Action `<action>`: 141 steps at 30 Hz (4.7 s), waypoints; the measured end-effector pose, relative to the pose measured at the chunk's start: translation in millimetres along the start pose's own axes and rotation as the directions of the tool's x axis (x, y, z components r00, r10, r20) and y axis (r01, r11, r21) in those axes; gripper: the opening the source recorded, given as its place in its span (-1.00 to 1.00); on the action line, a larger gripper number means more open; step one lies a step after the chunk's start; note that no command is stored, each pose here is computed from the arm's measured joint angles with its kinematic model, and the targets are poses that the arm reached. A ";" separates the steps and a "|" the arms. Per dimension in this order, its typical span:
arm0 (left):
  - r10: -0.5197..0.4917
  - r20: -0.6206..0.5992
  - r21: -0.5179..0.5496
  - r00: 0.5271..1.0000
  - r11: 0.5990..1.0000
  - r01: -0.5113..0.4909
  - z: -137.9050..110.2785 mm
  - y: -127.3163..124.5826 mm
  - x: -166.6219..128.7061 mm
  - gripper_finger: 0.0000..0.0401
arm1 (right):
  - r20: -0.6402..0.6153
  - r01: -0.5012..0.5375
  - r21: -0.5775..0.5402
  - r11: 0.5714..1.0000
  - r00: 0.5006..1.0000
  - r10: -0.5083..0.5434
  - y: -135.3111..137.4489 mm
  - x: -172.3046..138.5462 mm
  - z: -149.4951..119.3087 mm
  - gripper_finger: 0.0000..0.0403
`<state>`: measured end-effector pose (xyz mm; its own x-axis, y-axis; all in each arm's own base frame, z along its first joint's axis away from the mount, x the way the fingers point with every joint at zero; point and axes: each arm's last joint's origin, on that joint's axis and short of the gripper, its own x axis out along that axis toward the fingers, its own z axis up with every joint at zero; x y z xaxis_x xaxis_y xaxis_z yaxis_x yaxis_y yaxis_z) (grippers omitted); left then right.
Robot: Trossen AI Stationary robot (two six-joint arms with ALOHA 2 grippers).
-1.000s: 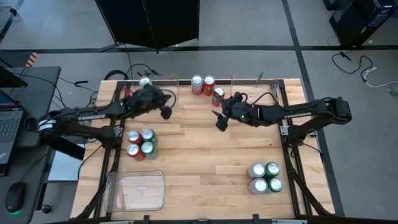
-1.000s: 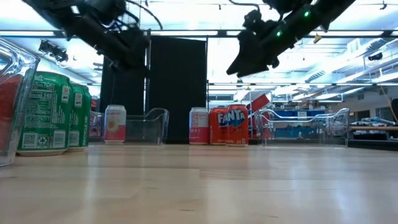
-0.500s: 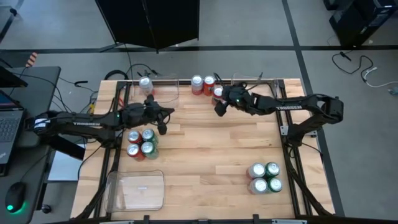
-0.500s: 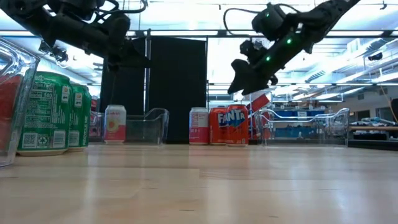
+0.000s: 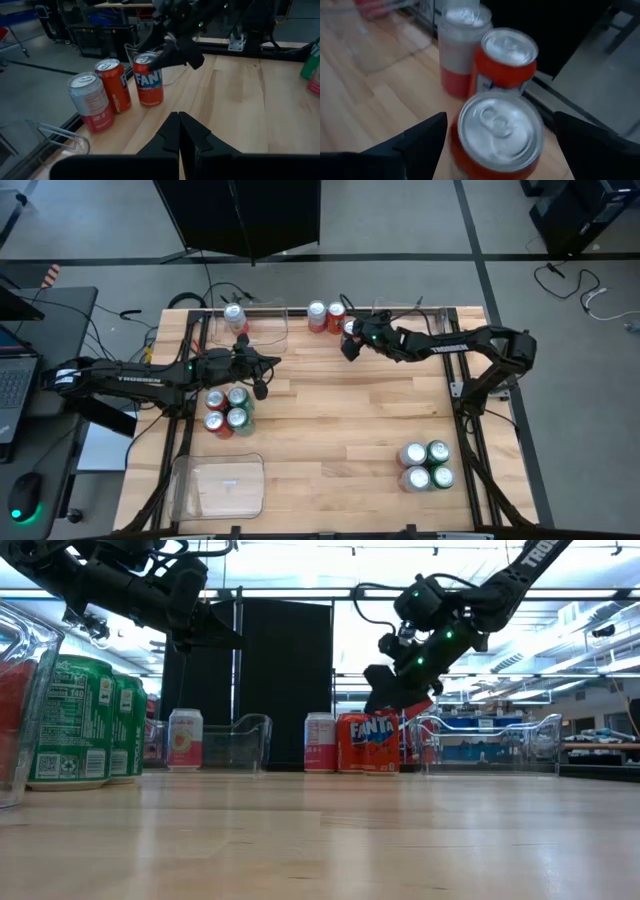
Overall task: Sort soda cans
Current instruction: Put the red soda can into the top right transparent bin
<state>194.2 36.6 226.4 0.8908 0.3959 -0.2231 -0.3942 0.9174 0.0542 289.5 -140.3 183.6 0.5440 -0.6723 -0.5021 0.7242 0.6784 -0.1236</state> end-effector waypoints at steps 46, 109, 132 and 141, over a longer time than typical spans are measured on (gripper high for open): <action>-0.003 0.008 -0.025 1.000 1.000 0.003 0.9 -0.2 0.0 -1.00 | -0.048 0.462 0.381 0.801 0.875 -0.482 -30.1 -85.6 -10.8 0.41; -0.034 -0.011 -0.021 0.999 0.999 0.034 -1.0 -6.5 -1.6 -1.00 | -0.102 0.654 0.296 0.697 0.747 -0.657 -78.1 -50.3 -32.8 0.75; -0.033 -0.052 -0.029 0.998 0.999 0.031 -5.1 -6.4 -1.7 -1.00 | -0.307 0.402 0.220 0.889 0.894 -0.328 -51.4 -63.1 -18.6 -0.89; -0.032 -0.053 -0.027 0.998 0.999 0.031 -5.1 -6.3 -1.7 -1.00 | -0.349 0.503 0.238 0.831 0.842 -0.410 -64.8 -60.9 -31.2 -0.98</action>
<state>194.1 29.9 221.4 0.8900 0.3632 -0.2756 -0.3723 0.9279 0.0206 196.2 -134.0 195.5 0.0130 -0.7413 -0.6711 0.9762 0.1548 -0.1520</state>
